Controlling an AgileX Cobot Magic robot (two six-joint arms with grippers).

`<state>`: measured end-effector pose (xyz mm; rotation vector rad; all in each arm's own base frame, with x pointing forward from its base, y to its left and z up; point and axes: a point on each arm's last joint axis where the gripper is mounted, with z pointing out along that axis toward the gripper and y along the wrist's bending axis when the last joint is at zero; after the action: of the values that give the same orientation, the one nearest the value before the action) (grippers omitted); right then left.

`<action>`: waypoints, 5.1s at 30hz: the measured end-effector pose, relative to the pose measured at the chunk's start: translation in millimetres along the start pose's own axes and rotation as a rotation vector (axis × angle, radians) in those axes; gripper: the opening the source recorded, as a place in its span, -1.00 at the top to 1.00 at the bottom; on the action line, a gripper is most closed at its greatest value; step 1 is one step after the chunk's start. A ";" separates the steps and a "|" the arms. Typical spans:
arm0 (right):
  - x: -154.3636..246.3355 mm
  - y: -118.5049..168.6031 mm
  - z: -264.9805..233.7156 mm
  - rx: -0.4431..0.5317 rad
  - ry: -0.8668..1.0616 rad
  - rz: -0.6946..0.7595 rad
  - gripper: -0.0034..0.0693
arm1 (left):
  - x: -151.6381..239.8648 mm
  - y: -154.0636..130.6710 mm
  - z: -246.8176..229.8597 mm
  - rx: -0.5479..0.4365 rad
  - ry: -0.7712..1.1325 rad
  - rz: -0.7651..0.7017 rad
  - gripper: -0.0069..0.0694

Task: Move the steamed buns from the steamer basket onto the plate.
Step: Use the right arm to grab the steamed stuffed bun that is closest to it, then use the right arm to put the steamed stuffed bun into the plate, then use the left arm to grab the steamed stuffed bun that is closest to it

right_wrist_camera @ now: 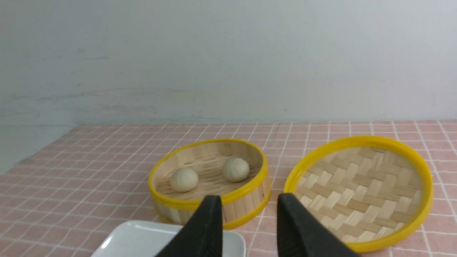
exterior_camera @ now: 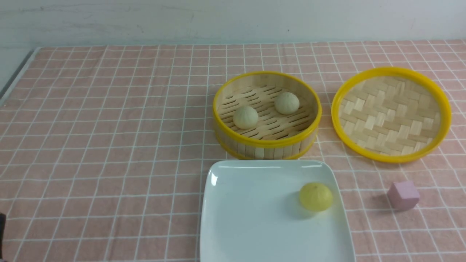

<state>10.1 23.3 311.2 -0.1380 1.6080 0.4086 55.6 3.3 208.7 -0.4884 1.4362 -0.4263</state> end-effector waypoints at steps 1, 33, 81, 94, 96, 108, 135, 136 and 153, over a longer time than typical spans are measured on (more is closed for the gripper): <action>0.3 0.6 4.3 -0.015 0.026 -0.016 0.25 | -3.7 -1.6 -0.1 0.018 -0.040 -0.048 0.19; -82.3 -17.1 210.5 -0.315 0.615 -0.305 0.25 | -62.7 -64.4 6.1 0.143 0.177 0.324 -0.46; 76.3 -37.3 514.8 -0.379 1.053 -0.433 0.81 | -61.8 -94.6 76.2 0.391 0.373 0.314 -0.25; -78.6 -1.1 460.6 -0.322 0.796 -0.398 0.84 | -61.8 -94.7 76.2 0.402 0.364 0.361 -0.05; -93.0 2.5 451.5 -0.296 0.777 -0.345 0.84 | -61.8 -94.7 76.2 0.402 0.364 0.362 -0.05; -88.4 39.2 386.6 -0.318 0.948 -0.209 0.84 | -61.3 -95.3 75.7 0.411 0.369 0.364 -0.05; 116.4 78.2 366.4 -0.541 1.279 -0.485 0.80 | -60.5 -95.0 75.4 0.423 0.366 0.428 -0.05; 117.1 78.1 366.9 -0.540 1.277 -0.485 0.79 | -60.5 -95.0 75.4 0.423 0.366 0.428 -0.05; 23.9 91.2 348.9 -0.458 1.024 -0.380 -0.62 | -53.0 -96.3 83.1 0.467 0.441 0.393 -0.05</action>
<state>305.5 230.7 294.0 -1.1301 2.3824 0.4250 134.8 -42.1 312.0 0.2816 1.7384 -0.5501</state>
